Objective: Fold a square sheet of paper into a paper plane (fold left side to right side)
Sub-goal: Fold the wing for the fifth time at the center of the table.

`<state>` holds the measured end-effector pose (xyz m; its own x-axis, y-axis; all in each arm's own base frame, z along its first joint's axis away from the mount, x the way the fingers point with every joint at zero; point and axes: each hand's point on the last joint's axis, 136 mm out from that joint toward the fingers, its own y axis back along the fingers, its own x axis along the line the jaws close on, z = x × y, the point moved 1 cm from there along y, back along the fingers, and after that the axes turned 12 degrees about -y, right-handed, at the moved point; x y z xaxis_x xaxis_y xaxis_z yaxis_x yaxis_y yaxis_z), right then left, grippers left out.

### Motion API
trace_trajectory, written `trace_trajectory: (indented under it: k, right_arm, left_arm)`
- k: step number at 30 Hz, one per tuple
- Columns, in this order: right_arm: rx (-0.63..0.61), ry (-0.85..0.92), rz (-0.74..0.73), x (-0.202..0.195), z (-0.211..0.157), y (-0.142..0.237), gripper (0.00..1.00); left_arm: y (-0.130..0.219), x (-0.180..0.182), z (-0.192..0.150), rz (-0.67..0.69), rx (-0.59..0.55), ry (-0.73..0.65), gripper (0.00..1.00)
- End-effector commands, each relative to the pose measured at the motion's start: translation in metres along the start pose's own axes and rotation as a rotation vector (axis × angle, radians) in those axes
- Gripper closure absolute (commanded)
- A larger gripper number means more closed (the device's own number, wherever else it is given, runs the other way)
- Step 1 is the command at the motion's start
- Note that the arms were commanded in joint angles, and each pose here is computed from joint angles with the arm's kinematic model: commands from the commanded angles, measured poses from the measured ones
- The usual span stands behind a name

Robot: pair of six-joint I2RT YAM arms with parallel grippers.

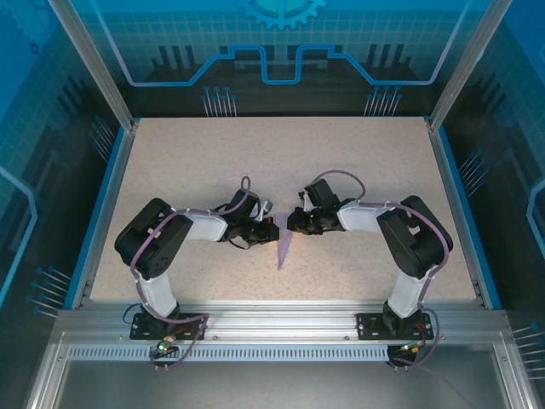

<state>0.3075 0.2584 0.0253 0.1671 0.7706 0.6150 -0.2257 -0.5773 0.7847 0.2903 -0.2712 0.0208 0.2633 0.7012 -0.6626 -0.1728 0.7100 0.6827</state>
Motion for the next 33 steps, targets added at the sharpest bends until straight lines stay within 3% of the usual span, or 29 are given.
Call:
trace_trajectory:
  k: [1, 8, 13, 16, 18, 27, 33]
  right_arm:
    - [0.019, -0.010, -0.053, -0.012, -0.001, -0.006, 0.83]
    - [0.043, -0.066, -0.130, -0.036, -0.010, -0.008, 0.83]
    - [0.058, -0.094, -0.185, -0.056, -0.021, -0.007, 0.84]
    - [0.065, -0.100, -0.198, -0.062, -0.024, -0.008, 0.84]
    - [0.065, -0.099, -0.199, -0.063, -0.024, -0.008, 0.86]
    - [0.067, -0.089, -0.189, -0.060, -0.024, -0.007, 0.87]
    - [0.069, -0.086, -0.190, -0.060, -0.024, -0.007, 0.87]
  left_arm:
    - [-0.006, 0.030, -0.009, 0.117, 0.024, 0.022, 0.99]
    - [0.000, 0.022, -0.005, 0.098, 0.012, 0.018, 0.95]
    - [0.026, -0.003, 0.008, 0.077, -0.034, -0.030, 0.78]
    - [0.044, -0.018, 0.011, 0.066, -0.052, -0.052, 0.58]
    - [0.055, -0.024, 0.007, 0.061, -0.054, -0.054, 0.52]
    - [0.081, -0.052, -0.045, 0.008, 0.008, -0.103, 0.49]
    - [0.074, -0.064, -0.068, 0.013, 0.087, -0.139, 0.49]
